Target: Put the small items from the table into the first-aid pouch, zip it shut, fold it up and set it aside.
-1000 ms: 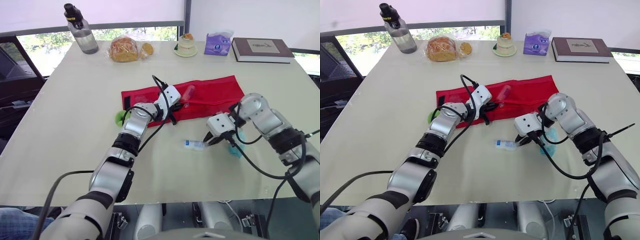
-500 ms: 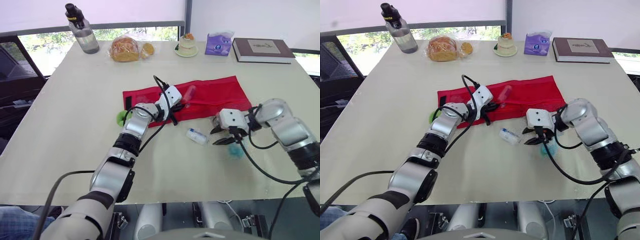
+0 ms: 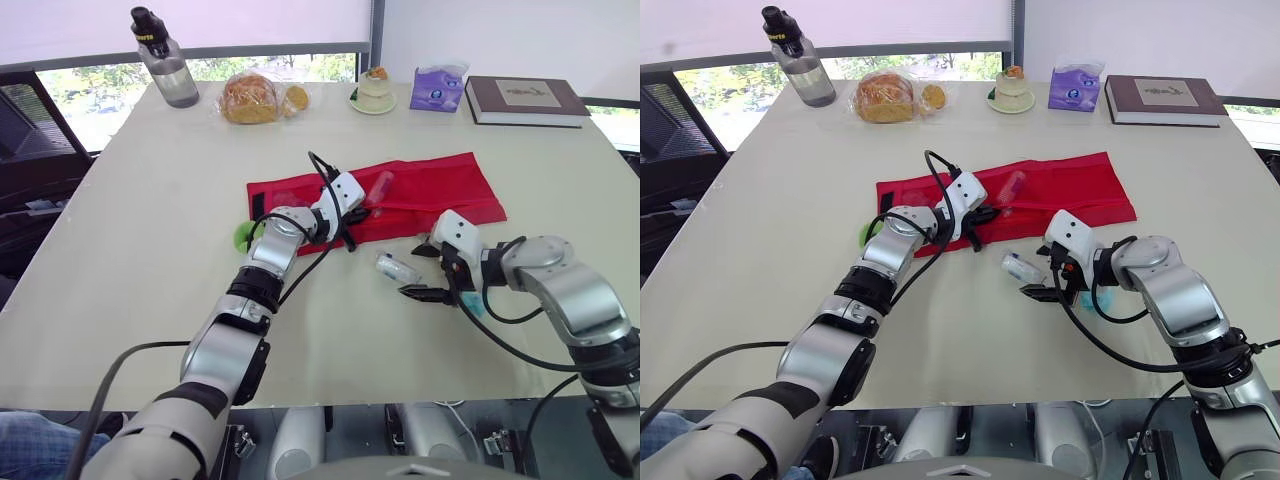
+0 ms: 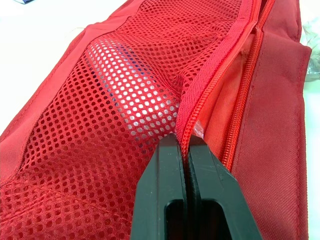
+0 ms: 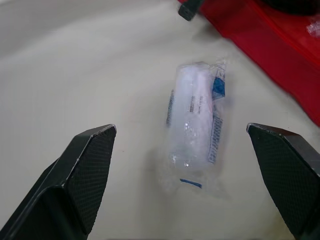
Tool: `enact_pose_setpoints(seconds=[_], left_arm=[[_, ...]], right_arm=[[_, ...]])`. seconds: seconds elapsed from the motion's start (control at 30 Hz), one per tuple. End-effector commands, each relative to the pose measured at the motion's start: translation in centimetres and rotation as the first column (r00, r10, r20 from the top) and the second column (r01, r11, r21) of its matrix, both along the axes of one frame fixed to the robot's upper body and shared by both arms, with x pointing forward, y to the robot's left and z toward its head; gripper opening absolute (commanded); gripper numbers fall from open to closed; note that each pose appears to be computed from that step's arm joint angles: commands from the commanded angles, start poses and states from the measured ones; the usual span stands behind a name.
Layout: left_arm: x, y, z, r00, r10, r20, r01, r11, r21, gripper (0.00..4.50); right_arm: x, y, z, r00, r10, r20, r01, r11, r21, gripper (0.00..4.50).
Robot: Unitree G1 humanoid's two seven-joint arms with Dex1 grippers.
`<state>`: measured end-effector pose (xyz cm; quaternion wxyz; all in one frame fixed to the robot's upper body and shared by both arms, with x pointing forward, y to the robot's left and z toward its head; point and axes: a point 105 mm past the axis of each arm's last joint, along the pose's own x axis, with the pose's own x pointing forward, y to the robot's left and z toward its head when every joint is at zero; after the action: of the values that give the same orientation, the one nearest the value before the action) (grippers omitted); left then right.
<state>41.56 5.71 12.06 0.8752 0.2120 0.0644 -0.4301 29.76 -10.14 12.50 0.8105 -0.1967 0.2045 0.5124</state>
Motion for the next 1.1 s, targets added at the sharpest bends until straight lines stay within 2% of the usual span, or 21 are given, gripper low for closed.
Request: enact_pose_setpoints(seconds=[0.03,0.1,0.17,0.33,0.4,0.47,0.63,0.73,0.8,0.9,1.1], left_arm=[[0.1,-0.6,0.7,0.999,-0.023,0.024,0.023,1.0,0.0,0.0],[0.1,-0.5,0.8,0.999,-0.023,0.024,0.023,1.0,0.0,0.0],[0.1,-0.5,0.8,0.999,-0.021,0.025,0.021,1.0,0.0,0.0],[0.2,-0.3,0.8,1.0,-0.018,0.025,0.018,1.0,0.005,0.0],[0.2,-0.3,0.8,1.0,-0.018,0.025,0.018,1.0,0.006,0.0],[0.2,-0.3,0.8,1.0,-0.018,0.025,0.018,1.0,0.006,0.0],[0.2,-0.2,0.8,1.0,-0.016,0.025,0.016,1.0,0.006,0.0],[0.2,-0.1,0.9,1.0,-0.015,0.026,0.015,1.0,0.004,0.0],[0.2,-0.1,0.9,1.0,-0.014,0.026,0.014,1.0,0.003,0.0],[0.1,-0.1,1.1,0.999,-0.014,0.034,0.014,1.0,-0.006,0.0],[0.0,-0.5,1.7,0.998,-0.026,0.05,0.027,0.999,-0.023,0.0]], right_arm=[[-0.1,0.6,0.2,0.998,-0.014,0.062,0.014,1.0,0.002,4.47],[0.1,0.7,-0.1,0.997,-0.025,0.078,0.026,1.0,-0.007,4.47],[0.4,0.8,-0.5,0.994,-0.048,0.094,0.049,0.999,-0.01,3.96],[0.6,0.7,-1.1,0.992,-0.03,0.124,0.038,0.997,-0.063,1.84],[0.6,0.6,-1.2,0.992,-0.023,0.126,0.033,0.996,-0.077,0.74],[0.6,0.5,-1.5,0.992,-0.017,0.126,0.028,0.996,-0.089,0.02],[0.4,0.4,-1.9,0.992,-0.009,0.124,0.021,0.995,-0.102,0.0],[0.7,0.6,-0.9,0.99,-0.045,0.135,0.051,0.998,-0.041,0.0],[1.4,0.9,0.6,0.984,-0.115,0.138,0.108,0.992,0.06,0.0],[3.4,0.5,2.8,0.951,-0.235,0.2,0.22,0.971,0.097,0.0],[4.7,0.4,2.8,0.931,-0.33,0.154,0.323,0.944,0.068,0.0]])
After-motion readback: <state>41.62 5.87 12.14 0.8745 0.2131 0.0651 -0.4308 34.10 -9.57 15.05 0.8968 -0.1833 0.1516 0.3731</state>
